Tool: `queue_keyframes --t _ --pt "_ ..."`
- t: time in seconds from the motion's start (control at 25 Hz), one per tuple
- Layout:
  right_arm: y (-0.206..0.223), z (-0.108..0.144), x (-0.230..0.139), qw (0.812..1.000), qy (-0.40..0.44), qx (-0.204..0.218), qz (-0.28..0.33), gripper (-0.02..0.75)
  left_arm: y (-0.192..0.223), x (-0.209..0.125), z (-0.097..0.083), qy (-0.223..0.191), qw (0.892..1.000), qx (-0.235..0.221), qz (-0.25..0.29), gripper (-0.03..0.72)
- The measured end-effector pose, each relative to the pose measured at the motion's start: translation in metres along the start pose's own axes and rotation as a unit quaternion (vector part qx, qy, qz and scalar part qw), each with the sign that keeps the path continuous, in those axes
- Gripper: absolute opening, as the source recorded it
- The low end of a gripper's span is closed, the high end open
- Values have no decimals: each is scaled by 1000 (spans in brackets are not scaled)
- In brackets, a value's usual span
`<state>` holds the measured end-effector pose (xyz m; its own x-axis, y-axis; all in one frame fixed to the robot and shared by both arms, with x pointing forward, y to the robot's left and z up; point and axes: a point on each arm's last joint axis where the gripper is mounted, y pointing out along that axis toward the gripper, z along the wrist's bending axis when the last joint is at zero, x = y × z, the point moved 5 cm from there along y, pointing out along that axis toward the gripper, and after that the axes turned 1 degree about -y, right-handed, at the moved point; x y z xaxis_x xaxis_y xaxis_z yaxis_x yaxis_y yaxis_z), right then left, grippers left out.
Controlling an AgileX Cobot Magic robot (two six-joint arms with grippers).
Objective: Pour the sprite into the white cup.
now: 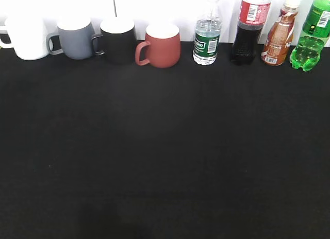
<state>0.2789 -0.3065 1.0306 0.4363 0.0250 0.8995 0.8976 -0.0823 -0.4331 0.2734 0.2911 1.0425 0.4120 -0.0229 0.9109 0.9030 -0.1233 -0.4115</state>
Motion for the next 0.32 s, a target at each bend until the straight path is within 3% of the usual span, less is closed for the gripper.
queue_keyframes --t 0.16,0.32 --pt "0 0 0 1000 0 0 0 580 0 0 0 0 1000 0 0 283" --pt "0 0 0 1000 0 0 0 580 0 0 0 0 1000 0 0 270"
